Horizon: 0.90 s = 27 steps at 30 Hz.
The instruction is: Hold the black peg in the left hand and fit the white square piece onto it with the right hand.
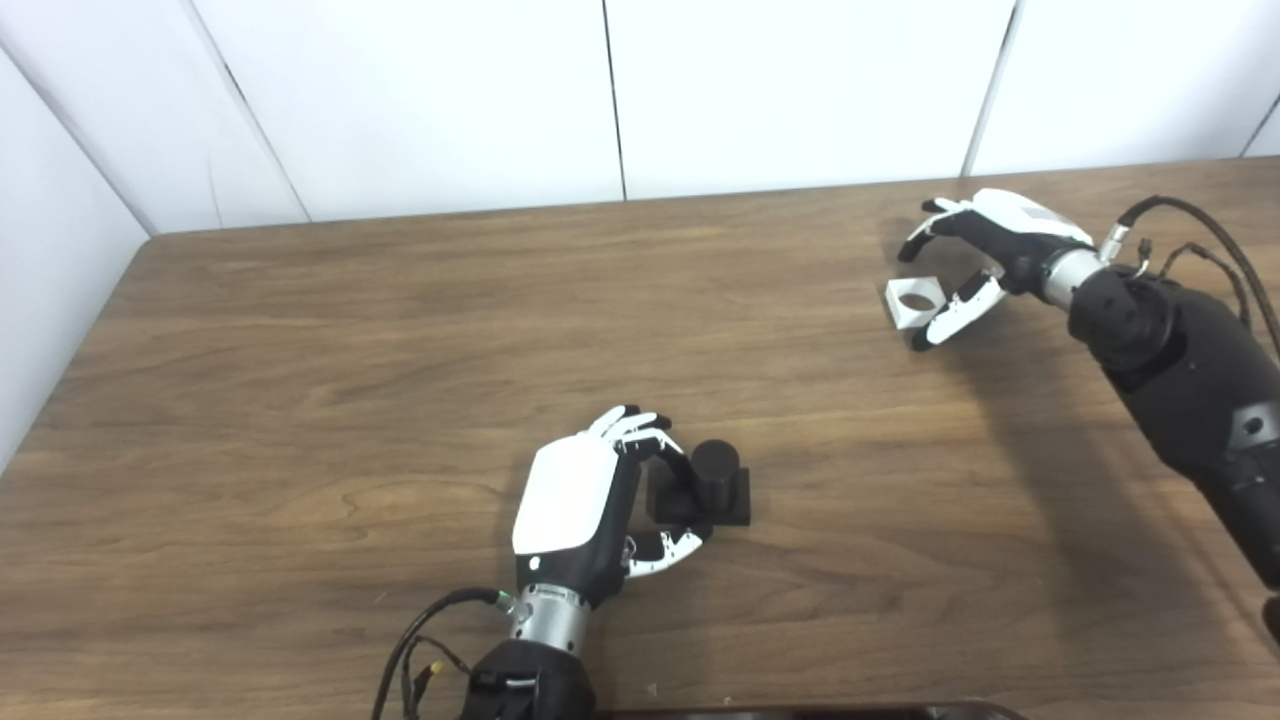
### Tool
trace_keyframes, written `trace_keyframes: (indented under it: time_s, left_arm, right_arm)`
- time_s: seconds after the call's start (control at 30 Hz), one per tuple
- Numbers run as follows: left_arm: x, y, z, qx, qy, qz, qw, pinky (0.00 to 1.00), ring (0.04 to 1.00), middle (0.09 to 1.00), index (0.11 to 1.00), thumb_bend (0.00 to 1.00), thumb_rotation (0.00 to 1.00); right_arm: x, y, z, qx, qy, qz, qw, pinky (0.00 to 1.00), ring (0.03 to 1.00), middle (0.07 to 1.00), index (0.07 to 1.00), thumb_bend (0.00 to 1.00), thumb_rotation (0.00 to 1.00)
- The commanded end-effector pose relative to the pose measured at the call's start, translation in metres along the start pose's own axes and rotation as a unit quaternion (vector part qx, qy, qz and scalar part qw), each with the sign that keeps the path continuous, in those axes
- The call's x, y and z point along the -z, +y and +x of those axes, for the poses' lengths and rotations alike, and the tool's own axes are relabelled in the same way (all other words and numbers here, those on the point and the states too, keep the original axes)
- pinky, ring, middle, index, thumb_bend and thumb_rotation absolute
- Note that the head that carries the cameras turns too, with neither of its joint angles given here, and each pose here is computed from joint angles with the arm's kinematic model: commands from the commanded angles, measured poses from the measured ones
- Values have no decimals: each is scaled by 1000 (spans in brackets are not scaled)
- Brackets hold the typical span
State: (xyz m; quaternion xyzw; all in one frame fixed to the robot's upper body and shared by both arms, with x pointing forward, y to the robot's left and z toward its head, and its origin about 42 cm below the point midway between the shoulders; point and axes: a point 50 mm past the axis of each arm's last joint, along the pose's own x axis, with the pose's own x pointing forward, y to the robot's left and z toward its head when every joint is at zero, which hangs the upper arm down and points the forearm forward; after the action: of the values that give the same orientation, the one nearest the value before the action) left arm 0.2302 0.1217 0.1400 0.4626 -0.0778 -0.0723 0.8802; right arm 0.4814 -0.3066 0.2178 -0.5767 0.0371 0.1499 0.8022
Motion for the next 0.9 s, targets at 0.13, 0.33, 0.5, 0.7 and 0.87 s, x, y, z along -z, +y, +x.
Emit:
trace_keyframes:
  time_s: [0.13, 0.33, 0.5, 0.7, 0.87]
  left_arm:
    - [-2, -4, -2, 9, 7, -6, 1000, 814, 903, 815, 488, 518, 80]
    - [-1, -4, -2, 10, 10, -13, 1000, 802, 910, 820, 488, 518, 79]
    - [-1, -3, -2, 8, 11, -18, 1000, 815, 912, 819, 488, 518, 78]
    - [-1, -3, -1, 5, 8, -19, 1000, 818, 911, 818, 488, 519, 78]
    - [-2, -2, -1, 4, 7, -20, 1000, 821, 913, 819, 488, 518, 79]
  right_arm:
    - [-20, -30, 11, 33, -26, -10, 999, 983, 1000, 966, 721, 936, 222]
    - [-21, -29, 14, 27, -27, -13, 999, 965, 1000, 963, 718, 924, 221]
    - [-20, -30, 16, 25, -25, -16, 999, 979, 1000, 957, 675, 907, 213]
    - [-19, -31, 15, 24, -32, -12, 999, 956, 1000, 939, 605, 884, 164]
    - [-18, -30, 14, 24, -38, -8, 999, 918, 995, 923, 495, 544, 144]
